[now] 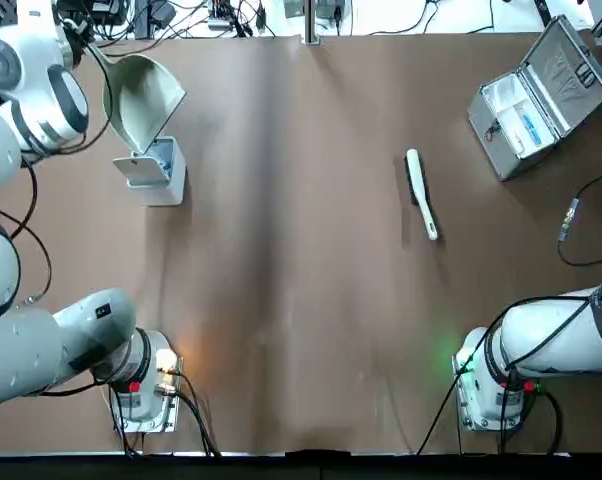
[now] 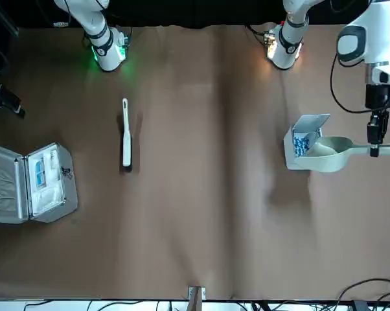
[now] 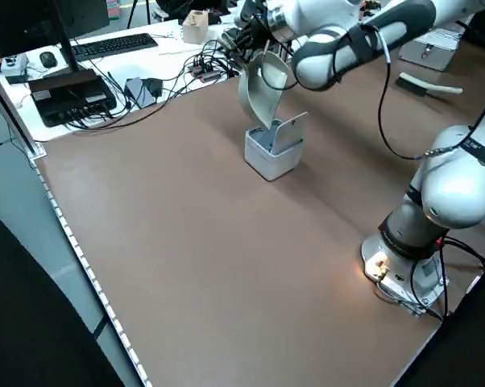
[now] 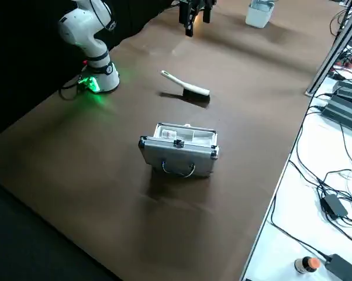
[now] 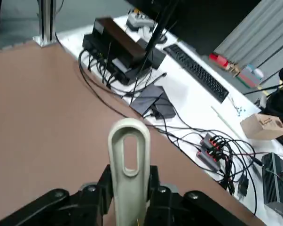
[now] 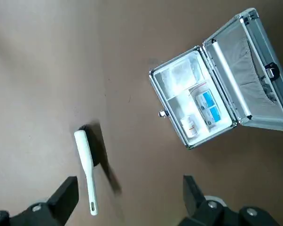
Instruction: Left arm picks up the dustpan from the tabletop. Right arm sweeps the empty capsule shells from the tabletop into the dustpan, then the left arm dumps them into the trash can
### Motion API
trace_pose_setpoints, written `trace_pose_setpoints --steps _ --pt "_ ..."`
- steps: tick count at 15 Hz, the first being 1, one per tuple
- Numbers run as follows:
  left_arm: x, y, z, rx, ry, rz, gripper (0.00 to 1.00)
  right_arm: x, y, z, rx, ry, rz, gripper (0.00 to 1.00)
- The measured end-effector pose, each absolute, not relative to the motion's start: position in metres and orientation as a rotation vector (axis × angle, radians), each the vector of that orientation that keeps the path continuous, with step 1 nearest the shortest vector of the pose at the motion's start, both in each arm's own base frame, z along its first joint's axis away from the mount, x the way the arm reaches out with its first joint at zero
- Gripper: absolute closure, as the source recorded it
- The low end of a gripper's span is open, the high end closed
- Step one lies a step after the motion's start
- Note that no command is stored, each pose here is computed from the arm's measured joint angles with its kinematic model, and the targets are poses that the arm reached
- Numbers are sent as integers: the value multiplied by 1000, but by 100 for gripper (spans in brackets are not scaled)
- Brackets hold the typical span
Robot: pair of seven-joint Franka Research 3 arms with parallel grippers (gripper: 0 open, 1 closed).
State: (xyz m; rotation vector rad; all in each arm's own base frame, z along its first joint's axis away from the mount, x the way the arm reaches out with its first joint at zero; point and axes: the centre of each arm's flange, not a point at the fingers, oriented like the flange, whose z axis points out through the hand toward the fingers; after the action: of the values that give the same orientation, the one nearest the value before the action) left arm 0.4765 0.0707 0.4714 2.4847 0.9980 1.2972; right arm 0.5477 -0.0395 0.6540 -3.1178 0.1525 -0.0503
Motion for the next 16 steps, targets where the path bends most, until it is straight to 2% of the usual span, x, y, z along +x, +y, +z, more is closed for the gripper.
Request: trace_pose_setpoints --steps 16 --pt "576 163 511 2440 1318 631 67 548 -45 654 -3117 172 -55 2"
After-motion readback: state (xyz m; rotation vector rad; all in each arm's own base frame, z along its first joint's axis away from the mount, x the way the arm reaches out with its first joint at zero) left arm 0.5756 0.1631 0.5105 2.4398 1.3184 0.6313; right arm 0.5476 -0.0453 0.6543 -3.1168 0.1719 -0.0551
